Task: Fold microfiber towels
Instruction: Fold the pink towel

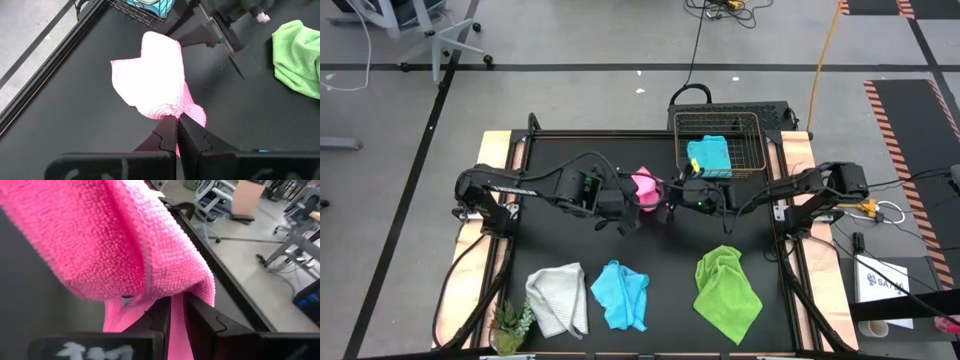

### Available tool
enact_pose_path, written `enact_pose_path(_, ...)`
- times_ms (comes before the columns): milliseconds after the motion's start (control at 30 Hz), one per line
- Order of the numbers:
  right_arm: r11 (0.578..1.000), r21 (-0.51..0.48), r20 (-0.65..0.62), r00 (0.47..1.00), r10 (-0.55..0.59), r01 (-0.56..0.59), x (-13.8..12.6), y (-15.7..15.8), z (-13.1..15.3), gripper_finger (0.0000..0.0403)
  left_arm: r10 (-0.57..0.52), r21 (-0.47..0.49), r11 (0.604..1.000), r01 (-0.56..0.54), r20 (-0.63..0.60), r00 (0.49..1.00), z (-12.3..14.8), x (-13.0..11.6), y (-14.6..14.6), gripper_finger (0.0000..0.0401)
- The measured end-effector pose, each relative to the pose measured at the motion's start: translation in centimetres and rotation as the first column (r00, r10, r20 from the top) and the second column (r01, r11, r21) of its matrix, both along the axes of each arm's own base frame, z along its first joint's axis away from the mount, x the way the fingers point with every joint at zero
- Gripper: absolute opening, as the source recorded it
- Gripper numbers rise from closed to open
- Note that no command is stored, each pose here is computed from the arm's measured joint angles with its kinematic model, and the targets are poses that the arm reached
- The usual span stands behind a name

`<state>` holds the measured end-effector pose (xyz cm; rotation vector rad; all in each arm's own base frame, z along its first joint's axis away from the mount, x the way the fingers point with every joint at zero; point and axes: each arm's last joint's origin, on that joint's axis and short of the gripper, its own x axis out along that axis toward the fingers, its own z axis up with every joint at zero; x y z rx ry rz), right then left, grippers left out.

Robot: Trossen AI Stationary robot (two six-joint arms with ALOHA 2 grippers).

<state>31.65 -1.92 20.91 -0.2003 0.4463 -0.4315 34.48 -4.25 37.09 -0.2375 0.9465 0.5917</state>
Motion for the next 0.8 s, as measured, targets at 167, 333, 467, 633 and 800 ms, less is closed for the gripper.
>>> enact_pose_path(167, 0.996, 0.073, 0.017, 0.999, 0.05, -0.051, 0.1, 0.8, -0.1, 0.0045, 0.012, 0.013, 1.0, -0.013, 0.022, 1.0, 0.1, 0.3, 0.6, 0.0007)
enact_pose_path(333, 0.991, 0.105, 0.03, 0.997, 0.075, -0.078, 0.1, 1.4, -0.1, 0.0045, 0.0, 0.026, 1.0, -0.001, 0.052, 0.999, 0.3, 0.7, 1.2, 0.0004)
enact_pose_path(467, 0.989, 0.105, 0.028, 0.995, 0.097, -0.099, 0.1, 2.1, -0.1, 0.0045, 0.003, 0.03, 1.0, -0.004, 0.056, 0.998, 0.4, 0.8, 1.6, 0.0007)
enact_pose_path(633, 0.984, 0.133, 0.001, 0.993, 0.116, -0.115, -0.1, 3.1, -0.5, 0.0045, 0.013, 0.033, 0.999, -0.015, 0.055, 0.998, 0.4, 0.9, 2.1, 0.0005)
enact_pose_path(800, 0.978, 0.175, -0.038, 0.991, 0.126, -0.118, -0.4, 4.0, -0.9, 0.0045, 0.018, 0.034, 0.999, -0.02, 0.054, 0.998, 0.4, 0.9, 2.4, 0.0005)
